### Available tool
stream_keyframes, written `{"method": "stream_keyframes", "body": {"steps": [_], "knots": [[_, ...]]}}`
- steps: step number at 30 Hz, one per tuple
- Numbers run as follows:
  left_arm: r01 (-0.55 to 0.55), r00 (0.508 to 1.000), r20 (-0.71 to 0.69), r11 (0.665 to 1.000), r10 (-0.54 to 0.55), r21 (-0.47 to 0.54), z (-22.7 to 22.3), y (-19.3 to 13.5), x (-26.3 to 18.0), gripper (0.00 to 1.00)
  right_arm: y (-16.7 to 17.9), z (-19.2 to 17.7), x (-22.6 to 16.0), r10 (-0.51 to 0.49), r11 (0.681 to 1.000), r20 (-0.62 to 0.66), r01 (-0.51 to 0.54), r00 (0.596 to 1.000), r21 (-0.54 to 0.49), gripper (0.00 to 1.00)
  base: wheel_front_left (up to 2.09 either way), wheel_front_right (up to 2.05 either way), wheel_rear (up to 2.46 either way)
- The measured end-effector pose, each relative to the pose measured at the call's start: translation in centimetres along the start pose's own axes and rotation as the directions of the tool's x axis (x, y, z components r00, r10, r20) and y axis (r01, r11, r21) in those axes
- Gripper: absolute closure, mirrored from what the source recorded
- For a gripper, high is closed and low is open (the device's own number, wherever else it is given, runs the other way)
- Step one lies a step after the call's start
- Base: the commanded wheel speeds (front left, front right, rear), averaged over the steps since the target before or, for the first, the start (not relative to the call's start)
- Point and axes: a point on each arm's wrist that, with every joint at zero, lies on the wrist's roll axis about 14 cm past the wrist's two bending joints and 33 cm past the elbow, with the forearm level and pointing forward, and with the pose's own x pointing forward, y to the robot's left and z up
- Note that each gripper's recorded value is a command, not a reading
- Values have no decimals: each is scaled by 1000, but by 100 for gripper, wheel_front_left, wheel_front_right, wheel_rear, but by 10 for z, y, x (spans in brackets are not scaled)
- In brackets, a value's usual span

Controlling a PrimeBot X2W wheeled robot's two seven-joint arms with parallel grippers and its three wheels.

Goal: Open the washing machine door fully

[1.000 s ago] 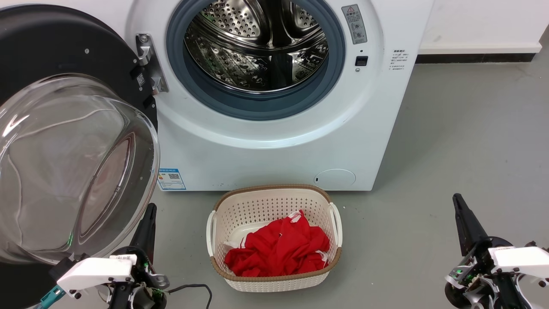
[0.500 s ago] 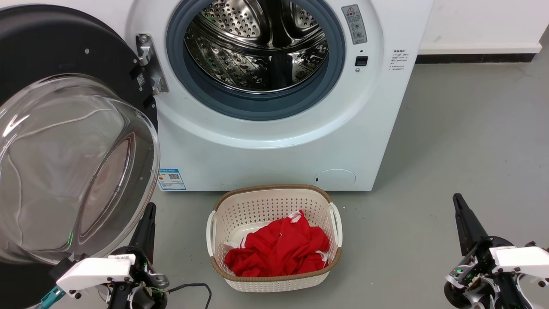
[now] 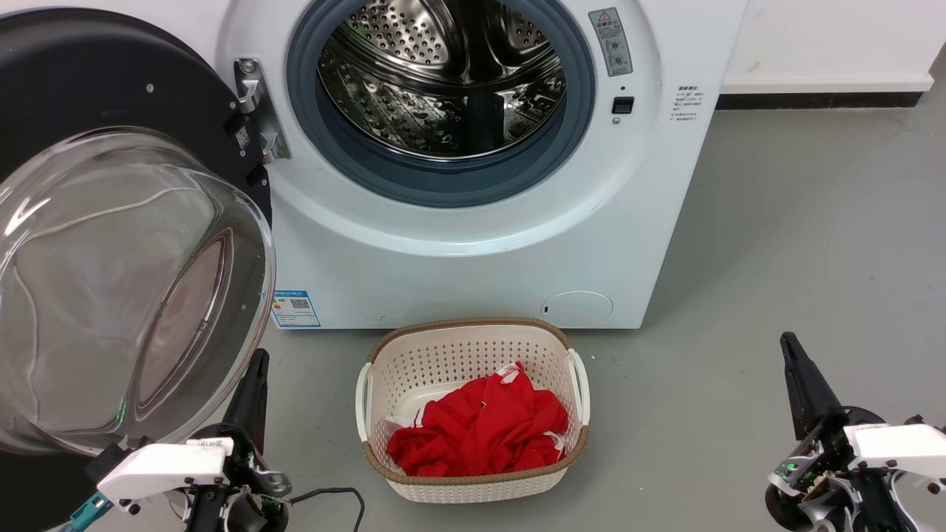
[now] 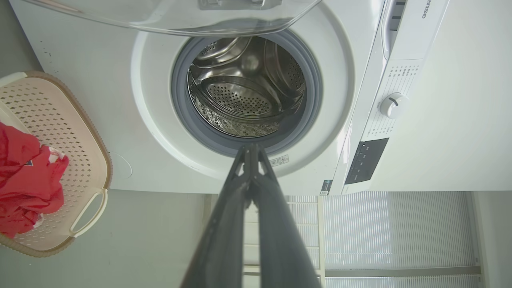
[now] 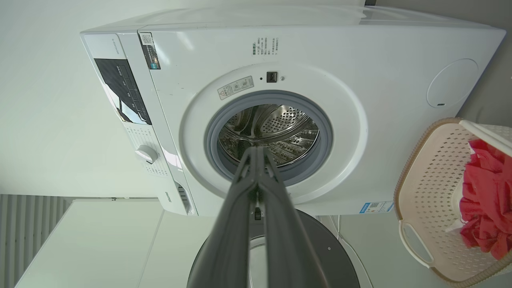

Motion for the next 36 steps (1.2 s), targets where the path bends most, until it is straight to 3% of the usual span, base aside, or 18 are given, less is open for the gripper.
{"method": "stream_keyframes", "body": {"steps": [36], "knots": [[0,1000,0,1000,0,0,0,0,0,100,0,0,0,-1,1000,1,1,1000,-1,100,0,0,0]]}}
